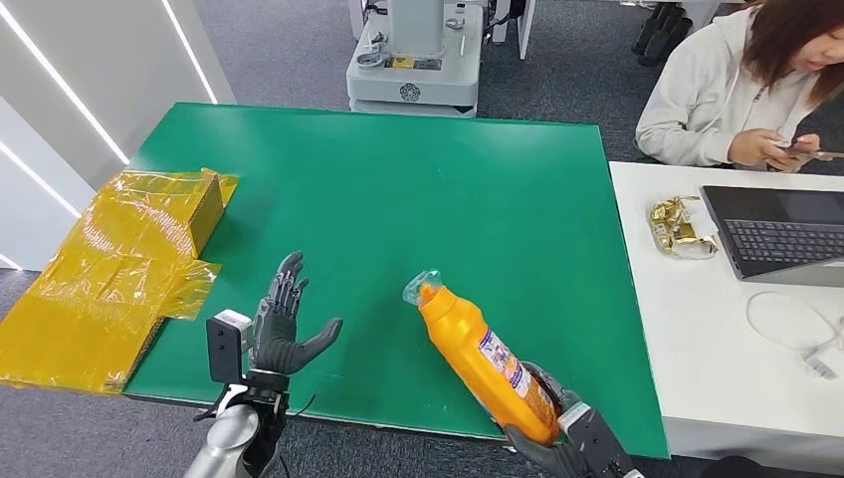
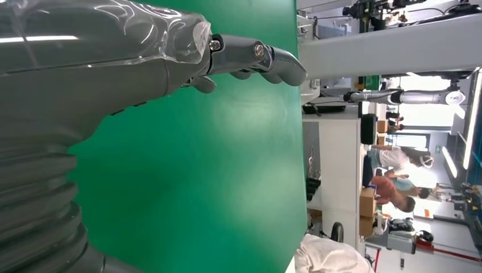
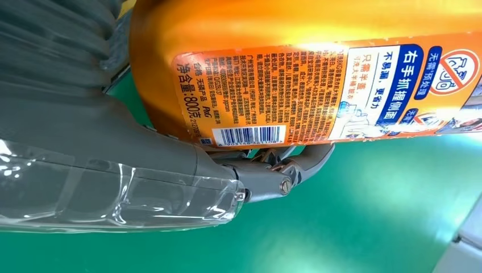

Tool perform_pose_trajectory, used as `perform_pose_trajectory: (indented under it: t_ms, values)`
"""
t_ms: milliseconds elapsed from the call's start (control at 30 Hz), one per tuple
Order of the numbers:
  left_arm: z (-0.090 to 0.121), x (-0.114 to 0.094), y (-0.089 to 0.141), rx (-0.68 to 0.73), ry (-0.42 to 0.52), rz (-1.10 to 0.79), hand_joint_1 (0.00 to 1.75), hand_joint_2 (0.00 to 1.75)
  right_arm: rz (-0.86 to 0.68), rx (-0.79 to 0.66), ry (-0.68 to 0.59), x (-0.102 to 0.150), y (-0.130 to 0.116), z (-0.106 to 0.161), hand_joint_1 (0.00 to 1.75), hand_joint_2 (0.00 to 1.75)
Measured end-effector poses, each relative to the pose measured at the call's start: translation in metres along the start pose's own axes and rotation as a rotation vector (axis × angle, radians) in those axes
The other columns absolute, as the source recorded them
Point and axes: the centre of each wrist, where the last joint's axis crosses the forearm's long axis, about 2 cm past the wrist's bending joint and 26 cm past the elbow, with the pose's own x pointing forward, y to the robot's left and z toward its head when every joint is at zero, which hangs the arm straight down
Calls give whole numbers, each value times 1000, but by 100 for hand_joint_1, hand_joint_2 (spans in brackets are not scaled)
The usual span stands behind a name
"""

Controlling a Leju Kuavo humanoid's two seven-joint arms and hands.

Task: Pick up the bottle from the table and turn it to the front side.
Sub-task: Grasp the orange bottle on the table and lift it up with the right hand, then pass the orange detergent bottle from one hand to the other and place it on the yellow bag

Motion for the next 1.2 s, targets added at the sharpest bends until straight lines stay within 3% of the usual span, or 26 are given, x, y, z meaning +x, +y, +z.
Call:
perform_pose_trajectory:
  t_ms: [367,633,867,967,1200]
  values:
    - [-40,16,-16,-189,-9,159,0,175,-36,-121,-142,21,10,-23,175,175]
    - [-90,39,-44,-458,44,454,0,175,-6,-144,-314,68,0,-105,175,175]
    - [-124,52,-58,-588,116,636,0,175,120,-119,-361,106,5,-162,175,175]
    - [-138,56,-59,-621,128,696,0,175,176,-102,-366,119,4,-178,175,175]
    - [-162,64,-63,-635,109,608,0,175,215,-88,-363,128,0,-192,175,175]
